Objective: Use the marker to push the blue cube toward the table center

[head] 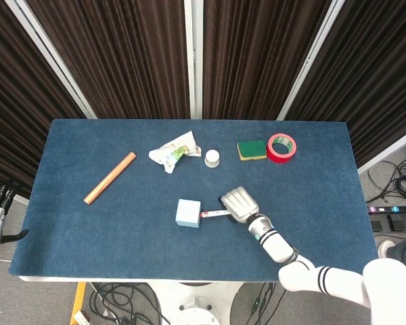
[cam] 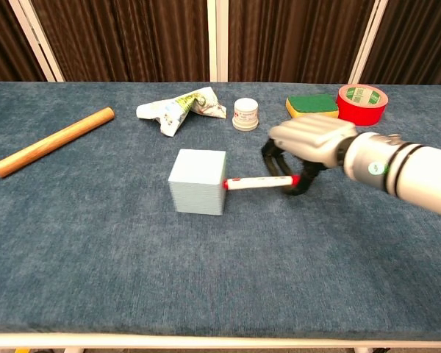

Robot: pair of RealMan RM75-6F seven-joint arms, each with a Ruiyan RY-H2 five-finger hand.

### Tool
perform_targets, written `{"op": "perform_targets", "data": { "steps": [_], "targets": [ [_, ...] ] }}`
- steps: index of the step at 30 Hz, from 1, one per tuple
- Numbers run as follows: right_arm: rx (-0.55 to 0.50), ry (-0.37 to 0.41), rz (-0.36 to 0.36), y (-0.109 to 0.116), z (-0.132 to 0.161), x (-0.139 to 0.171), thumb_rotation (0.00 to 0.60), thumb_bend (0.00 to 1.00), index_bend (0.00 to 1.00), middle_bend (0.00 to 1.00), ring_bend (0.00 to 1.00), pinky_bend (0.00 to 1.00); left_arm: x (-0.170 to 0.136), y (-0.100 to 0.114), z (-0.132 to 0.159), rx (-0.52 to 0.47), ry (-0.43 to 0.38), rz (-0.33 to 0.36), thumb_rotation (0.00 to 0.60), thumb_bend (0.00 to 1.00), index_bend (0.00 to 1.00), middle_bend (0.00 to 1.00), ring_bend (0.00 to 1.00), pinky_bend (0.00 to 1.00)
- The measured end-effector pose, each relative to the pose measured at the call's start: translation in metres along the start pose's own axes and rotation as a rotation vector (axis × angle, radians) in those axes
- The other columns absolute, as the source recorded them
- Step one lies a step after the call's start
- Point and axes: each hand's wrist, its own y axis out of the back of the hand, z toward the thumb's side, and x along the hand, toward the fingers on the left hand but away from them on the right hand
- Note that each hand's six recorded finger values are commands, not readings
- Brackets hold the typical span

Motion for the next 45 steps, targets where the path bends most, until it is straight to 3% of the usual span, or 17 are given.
{"op": "perform_targets", "data": {
  "steps": [8,16,22,32,38,45],
  "targets": [
    [-0.002,0.015,-0.028,0.015,0.024,-0.018,0.600,0.25,0.66,0.65,0.95,1.00,-0.001,0.001,-0.007,-0.004,0.016,-0.003,0.600,0.01,0.14,0.06,0.00,0.10],
    [0.017,-0.021,-0.023,0.015,0.003,-0.007,0.600,0.25,0.66,0.65,0.95,1.00,0.001,0.000,-0.004,-0.009,0.005,-0.004,0.600,0.01,0.14,0.06,0.00,0.10],
    [0.041,-0.087,-0.017,0.015,-0.041,0.019,0.600,0.25,0.66,0.65,0.95,1.00,0.001,-0.004,0.005,-0.008,-0.013,-0.011,0.600,0.01,0.14,0.06,0.00,0.10],
    [0.069,-0.224,-0.009,0.017,-0.140,0.094,0.600,0.25,0.64,0.65,0.95,1.00,0.004,-0.013,0.026,0.004,-0.054,-0.023,0.600,0.01,0.14,0.06,0.00,0.10],
    [0.028,-0.246,0.025,0.000,-0.166,0.124,0.600,0.24,0.65,0.65,0.95,1.00,0.004,-0.018,0.036,0.012,-0.070,-0.033,0.600,0.01,0.14,0.06,0.00,0.10],
    [0.013,-0.257,0.067,-0.021,-0.187,0.136,0.600,0.24,0.65,0.65,0.95,1.00,0.003,-0.020,0.040,0.023,-0.073,-0.037,0.600,0.01,0.14,0.06,0.00,0.10]
  ]
}}
